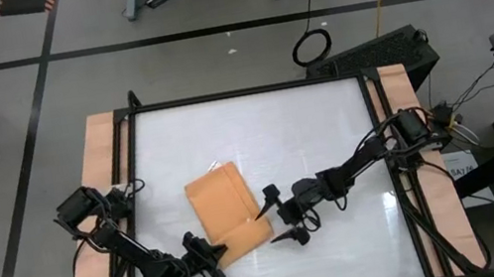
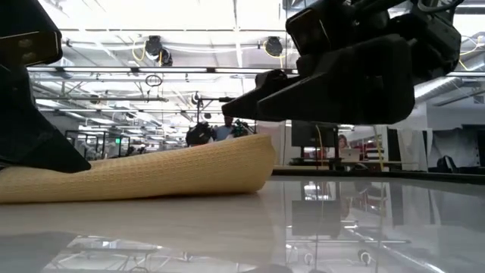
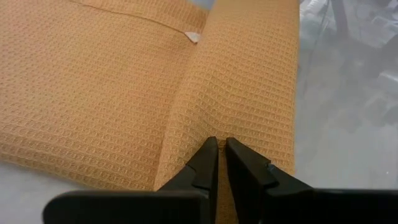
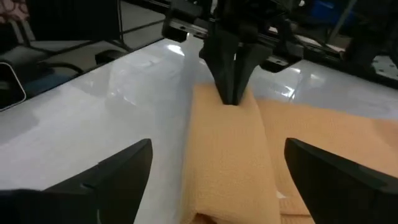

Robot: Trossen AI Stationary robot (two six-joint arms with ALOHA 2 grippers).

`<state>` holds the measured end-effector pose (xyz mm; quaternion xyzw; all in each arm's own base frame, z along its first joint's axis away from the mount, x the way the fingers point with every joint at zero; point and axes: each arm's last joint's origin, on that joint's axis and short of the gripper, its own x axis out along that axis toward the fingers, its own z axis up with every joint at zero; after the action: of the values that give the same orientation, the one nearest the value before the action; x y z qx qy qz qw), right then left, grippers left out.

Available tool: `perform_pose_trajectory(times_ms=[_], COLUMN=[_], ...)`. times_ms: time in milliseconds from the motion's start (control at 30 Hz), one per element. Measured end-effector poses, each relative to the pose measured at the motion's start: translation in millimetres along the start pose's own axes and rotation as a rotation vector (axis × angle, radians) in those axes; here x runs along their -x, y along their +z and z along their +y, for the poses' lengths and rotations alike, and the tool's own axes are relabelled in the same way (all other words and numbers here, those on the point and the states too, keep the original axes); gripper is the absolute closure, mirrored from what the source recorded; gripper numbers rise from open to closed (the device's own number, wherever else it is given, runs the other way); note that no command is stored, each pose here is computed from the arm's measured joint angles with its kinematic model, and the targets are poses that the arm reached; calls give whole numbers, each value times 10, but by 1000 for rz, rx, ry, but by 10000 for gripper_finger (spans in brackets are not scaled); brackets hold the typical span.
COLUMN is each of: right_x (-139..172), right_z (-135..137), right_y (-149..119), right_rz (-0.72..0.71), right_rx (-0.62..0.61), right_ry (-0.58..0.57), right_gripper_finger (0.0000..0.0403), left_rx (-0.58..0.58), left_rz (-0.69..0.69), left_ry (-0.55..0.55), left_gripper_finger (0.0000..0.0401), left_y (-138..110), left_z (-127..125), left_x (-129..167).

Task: Roll towel
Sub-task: Roll the yellow towel

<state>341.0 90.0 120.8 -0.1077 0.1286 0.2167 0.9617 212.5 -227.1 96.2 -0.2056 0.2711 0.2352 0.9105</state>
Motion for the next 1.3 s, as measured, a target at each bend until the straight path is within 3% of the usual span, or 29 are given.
perform_pose_trajectory(times_ms=[233,400,733,1033,1200,1300], right_x=[-173,-326,-378,-375,-374,-374], right_z=[21,1,-13,-28,-29,-27], right_y=[-198,-342,-420,-429,-434,-439], right_rz=[10,43,82,90,94,99], right_rx=[-80,-77,-178,-205,-213,-219], right_ry=[67,12,14,9,10,12], right_gripper_finger=[46,46,50,51,51,51], left_rx=[-37,-37,-33,-124,-324,-379], left_rz=[2,2,2,-149,-156,-152], left_ry=[1,2,-23,-125,-121,-89], left_gripper_finger=[361,361,356,276,212,170], left_y=[0,0,57,317,113,5], left_z=[2,3,-23,-293,-380,-377], left_x=[0,-1,63,396,240,155])
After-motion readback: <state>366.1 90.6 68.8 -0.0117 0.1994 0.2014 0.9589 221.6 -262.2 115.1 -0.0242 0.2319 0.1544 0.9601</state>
